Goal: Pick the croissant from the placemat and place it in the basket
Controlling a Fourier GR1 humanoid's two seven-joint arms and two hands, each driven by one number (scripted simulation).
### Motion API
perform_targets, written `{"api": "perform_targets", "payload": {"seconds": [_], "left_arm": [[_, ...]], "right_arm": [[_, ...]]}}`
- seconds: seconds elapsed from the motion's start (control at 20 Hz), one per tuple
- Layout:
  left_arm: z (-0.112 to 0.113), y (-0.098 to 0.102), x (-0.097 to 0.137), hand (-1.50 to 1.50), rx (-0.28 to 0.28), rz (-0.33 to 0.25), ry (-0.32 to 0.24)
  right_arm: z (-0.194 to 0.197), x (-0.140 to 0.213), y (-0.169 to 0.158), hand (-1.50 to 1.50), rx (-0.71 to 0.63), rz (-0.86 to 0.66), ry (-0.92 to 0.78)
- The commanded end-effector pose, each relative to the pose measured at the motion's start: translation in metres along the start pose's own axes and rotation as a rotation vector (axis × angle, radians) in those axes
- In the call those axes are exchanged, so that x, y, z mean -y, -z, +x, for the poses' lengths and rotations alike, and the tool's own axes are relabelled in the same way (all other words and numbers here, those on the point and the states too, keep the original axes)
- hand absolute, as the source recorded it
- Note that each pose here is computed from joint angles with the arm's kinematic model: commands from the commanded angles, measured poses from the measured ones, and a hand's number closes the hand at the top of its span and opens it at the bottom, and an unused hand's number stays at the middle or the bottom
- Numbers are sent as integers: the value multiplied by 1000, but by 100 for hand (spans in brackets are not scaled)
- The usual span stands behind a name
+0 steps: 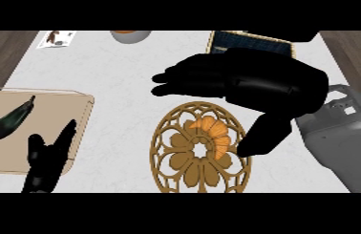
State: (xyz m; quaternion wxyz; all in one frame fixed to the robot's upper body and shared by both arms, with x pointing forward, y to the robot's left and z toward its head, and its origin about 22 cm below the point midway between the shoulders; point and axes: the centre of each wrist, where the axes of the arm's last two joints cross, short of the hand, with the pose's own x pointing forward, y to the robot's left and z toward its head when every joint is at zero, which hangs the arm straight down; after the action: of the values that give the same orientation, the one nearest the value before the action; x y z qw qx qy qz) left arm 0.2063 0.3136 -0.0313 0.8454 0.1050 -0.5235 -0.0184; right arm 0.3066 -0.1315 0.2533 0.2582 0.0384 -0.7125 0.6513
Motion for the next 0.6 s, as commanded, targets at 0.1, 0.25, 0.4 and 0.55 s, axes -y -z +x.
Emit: {"api": "perform_targets", "payload": {"seconds": [0.1,0.25,0.4,0.55], "left_arm": [[-22,-2,19,0,-93,-57,-15],[-26,-4,18,0,-82,-54,-42],[-6,-4,17,0,-84,-70,-38],[-4,1,34,0,-78,-62,-19]], "right_arm": [[10,68,-26,-150,-110,229,-134],[13,81,-28,-150,-161,347,-172],[8,84,-28,-150,-202,415,-183],[9,96,-30,-150,-208,411,-218]]}}
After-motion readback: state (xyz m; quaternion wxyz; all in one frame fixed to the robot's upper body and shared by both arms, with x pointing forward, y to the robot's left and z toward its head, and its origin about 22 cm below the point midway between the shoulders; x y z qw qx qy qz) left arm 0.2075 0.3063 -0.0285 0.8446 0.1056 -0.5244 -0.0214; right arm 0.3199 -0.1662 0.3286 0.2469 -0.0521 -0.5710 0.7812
